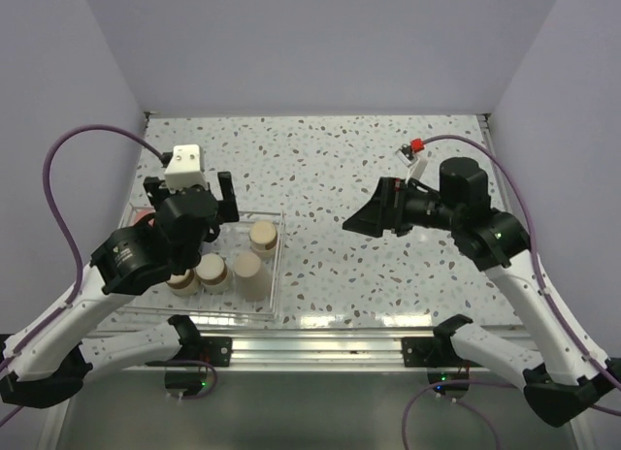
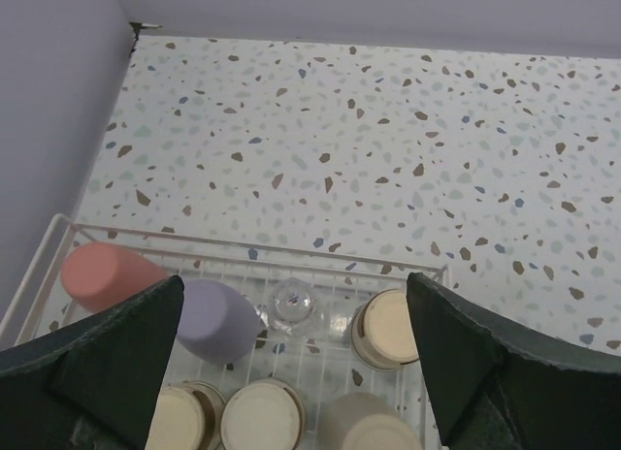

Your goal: Load the cups into the dish rack

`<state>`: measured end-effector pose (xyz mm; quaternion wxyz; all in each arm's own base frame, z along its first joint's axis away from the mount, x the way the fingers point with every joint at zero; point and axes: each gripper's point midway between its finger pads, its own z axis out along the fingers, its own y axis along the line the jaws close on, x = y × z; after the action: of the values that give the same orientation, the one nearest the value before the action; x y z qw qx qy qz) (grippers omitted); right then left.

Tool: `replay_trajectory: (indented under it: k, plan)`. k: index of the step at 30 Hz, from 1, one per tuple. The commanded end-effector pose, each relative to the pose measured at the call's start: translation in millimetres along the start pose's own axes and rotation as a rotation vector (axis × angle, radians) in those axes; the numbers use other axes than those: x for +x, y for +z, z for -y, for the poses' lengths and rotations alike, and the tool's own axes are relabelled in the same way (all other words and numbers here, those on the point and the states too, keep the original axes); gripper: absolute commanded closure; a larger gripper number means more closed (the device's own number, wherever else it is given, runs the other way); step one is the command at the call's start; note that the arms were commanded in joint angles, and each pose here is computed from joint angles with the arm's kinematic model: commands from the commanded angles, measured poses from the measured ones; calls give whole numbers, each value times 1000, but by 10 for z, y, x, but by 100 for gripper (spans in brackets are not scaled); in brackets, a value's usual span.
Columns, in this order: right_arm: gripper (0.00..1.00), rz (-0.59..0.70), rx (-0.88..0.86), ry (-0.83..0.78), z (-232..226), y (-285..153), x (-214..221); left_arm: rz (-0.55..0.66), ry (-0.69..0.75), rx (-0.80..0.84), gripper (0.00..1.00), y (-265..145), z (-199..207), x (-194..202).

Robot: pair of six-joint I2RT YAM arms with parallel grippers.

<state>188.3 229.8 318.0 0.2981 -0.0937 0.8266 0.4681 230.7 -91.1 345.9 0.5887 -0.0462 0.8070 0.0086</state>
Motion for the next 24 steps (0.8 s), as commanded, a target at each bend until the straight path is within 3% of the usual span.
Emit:
replay_trajectory:
  k: [1, 11, 17, 19, 24]
  plan:
    - [2, 75, -120, -109, -370, -284, -76, 80, 4, -110, 0, 57, -171, -69]
    - [2, 99, -184, -142, -512, -655, 255, 59, -73, -203, 0, 522, -437, 139]
    - [2, 79, -195, -202, -540, -802, 409, 15, -82, -483, 0, 816, -896, 102]
    - [2, 57, -201, -225, -552, -829, 454, -52, -106, -603, 0, 881, -1190, 221]
    - [2, 8, -193, -260, -544, -876, 538, -93, -226, -692, 0, 932, -1487, 354]
